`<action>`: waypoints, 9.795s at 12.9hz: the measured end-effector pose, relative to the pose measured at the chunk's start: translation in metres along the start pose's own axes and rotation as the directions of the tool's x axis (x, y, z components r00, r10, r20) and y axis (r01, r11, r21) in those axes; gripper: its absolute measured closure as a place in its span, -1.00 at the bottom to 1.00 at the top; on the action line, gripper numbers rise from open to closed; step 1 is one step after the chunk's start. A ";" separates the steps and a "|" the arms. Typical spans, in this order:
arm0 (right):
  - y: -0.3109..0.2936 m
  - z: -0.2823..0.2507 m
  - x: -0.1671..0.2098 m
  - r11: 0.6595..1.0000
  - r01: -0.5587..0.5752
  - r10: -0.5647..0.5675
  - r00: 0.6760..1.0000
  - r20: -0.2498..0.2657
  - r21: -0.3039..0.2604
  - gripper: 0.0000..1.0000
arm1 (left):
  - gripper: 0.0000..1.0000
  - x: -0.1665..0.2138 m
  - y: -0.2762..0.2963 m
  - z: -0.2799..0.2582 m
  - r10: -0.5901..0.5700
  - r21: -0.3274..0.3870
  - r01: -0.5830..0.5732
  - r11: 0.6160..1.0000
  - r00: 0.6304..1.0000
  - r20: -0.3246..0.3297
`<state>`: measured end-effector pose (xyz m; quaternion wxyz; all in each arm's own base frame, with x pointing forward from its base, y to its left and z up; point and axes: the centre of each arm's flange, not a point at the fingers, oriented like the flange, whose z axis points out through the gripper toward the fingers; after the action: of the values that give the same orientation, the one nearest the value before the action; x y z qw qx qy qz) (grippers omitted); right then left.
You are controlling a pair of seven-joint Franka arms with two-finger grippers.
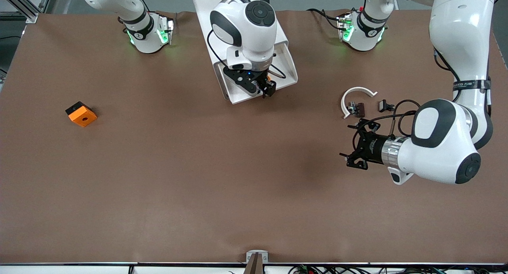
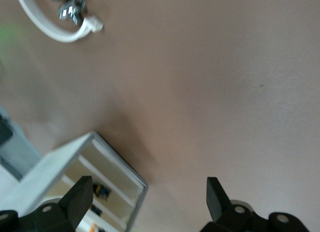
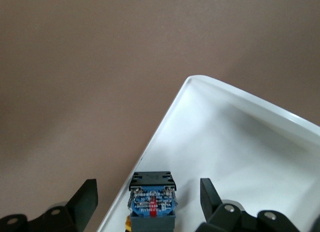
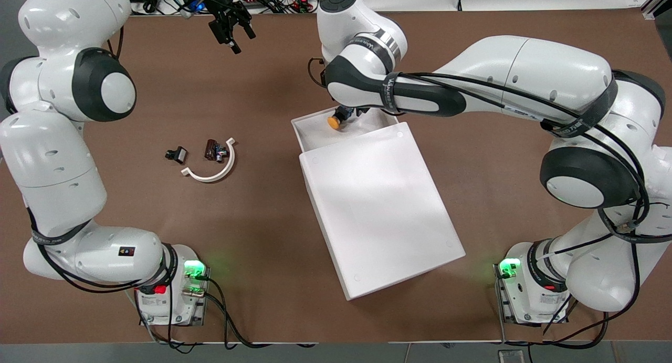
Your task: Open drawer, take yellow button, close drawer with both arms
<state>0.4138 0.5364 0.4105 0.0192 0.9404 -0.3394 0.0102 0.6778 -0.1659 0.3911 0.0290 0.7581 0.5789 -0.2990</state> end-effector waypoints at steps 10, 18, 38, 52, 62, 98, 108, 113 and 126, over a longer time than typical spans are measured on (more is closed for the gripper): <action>0.001 0.000 -0.015 1.000 0.023 -0.023 1.000 -0.001 0.000 0.18 | -1.00 -0.002 -0.002 -0.004 0.092 -0.002 -0.093 0.996 0.995 -0.049; -0.009 -0.049 0.036 0.998 0.030 -0.030 1.000 -0.002 0.051 0.18 | -1.00 -0.004 -0.002 -0.002 0.099 0.001 -0.099 0.995 0.994 -0.055; 0.302 0.110 0.548 0.820 0.572 -0.571 0.821 -0.013 0.022 0.18 | -1.00 -0.222 -0.013 0.114 0.642 0.106 -0.639 0.762 0.725 -0.250; 0.395 0.246 0.580 0.766 0.643 -0.641 0.764 -0.080 0.006 0.18 | -1.00 -0.292 -0.091 0.260 0.840 0.268 -0.798 0.540 0.489 -0.235; 0.387 0.236 0.584 0.774 0.631 -0.630 0.775 -0.046 0.041 -0.96 | -1.00 -0.331 -0.136 0.293 0.886 0.296 -0.835 0.464 0.429 -0.178; 0.332 -0.173 0.538 0.768 0.638 -0.639 0.760 0.115 0.053 -1.00 | -1.00 -0.069 -0.017 -0.012 0.581 0.207 -0.633 0.746 0.466 -0.667; 0.359 -0.211 0.490 0.763 0.643 -0.646 0.755 0.112 0.066 -1.00 | -1.00 -0.053 -0.101 -0.135 0.759 0.319 -0.767 0.557 0.314 -0.571; 0.363 -0.202 0.478 0.767 0.639 -0.642 0.760 0.104 0.065 -1.00 | -1.00 -0.048 -0.178 -0.190 0.815 0.322 -0.811 0.489 0.293 -0.500; 0.389 -0.207 0.451 0.777 0.626 -0.629 0.775 0.058 0.065 -1.00 | -1.00 -0.068 -0.296 -0.178 0.918 0.436 -0.849 0.298 0.129 -0.376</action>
<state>0.5112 -0.0419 0.6430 -0.0111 0.9996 -0.0069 -0.0258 0.4775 -0.0576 0.6599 -0.0171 0.9995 -0.0219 -0.0155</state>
